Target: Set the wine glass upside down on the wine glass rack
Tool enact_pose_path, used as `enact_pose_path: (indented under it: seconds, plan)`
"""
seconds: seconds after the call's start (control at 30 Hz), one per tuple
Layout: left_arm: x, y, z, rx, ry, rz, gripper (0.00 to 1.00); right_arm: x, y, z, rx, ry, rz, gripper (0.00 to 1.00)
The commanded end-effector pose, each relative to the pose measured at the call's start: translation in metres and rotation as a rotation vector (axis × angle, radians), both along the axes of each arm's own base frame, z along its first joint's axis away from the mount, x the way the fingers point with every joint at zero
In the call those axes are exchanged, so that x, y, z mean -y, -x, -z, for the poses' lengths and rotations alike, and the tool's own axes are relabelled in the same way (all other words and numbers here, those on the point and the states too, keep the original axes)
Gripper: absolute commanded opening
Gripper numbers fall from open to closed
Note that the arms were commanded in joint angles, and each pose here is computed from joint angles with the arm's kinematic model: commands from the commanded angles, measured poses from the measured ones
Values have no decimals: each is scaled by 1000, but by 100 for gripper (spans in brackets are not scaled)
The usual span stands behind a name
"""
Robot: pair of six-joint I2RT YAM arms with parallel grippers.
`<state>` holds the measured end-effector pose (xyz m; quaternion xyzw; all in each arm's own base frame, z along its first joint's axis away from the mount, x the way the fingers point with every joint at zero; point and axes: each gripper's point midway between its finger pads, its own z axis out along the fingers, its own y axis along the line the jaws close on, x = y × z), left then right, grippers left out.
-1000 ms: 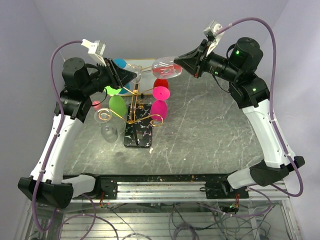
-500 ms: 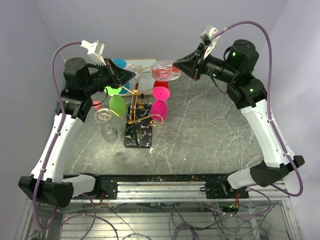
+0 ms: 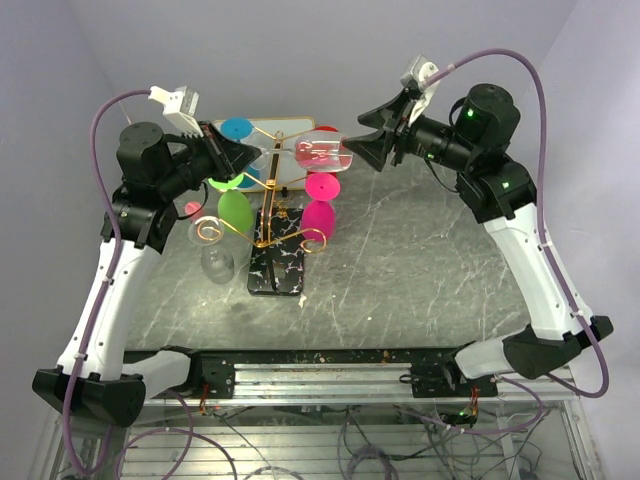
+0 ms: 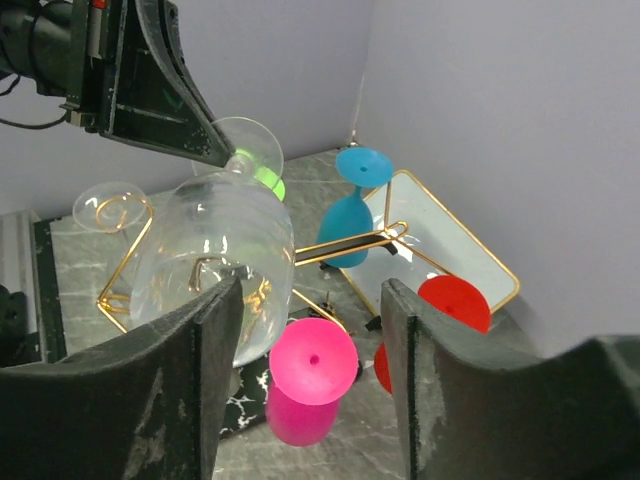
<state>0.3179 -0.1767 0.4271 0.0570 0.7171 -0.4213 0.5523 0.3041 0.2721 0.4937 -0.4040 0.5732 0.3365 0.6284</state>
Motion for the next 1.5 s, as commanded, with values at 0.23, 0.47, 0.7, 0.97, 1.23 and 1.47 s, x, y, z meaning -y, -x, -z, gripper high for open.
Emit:
enact_pose_path:
  seconds: [0.23,0.47,0.7,0.97,1.23,1.47]
  plan:
    - [-30,10,-35,141,-67,-126,7,40,16,-10,109,32,137,78]
    - [-42,24,-44,251,-206,-144,7,71,12,7,66,7,186,83]
    - [-45,52,-52,388,-425,-46,7,108,-9,34,50,49,372,83]
    - [-38,87,-57,537,-586,116,7,132,-29,104,-43,131,468,85]
    - [-34,95,-29,540,-696,250,7,149,-46,152,-79,242,552,94]
    - [-37,101,-16,602,-800,304,7,182,-49,208,-131,252,632,95]
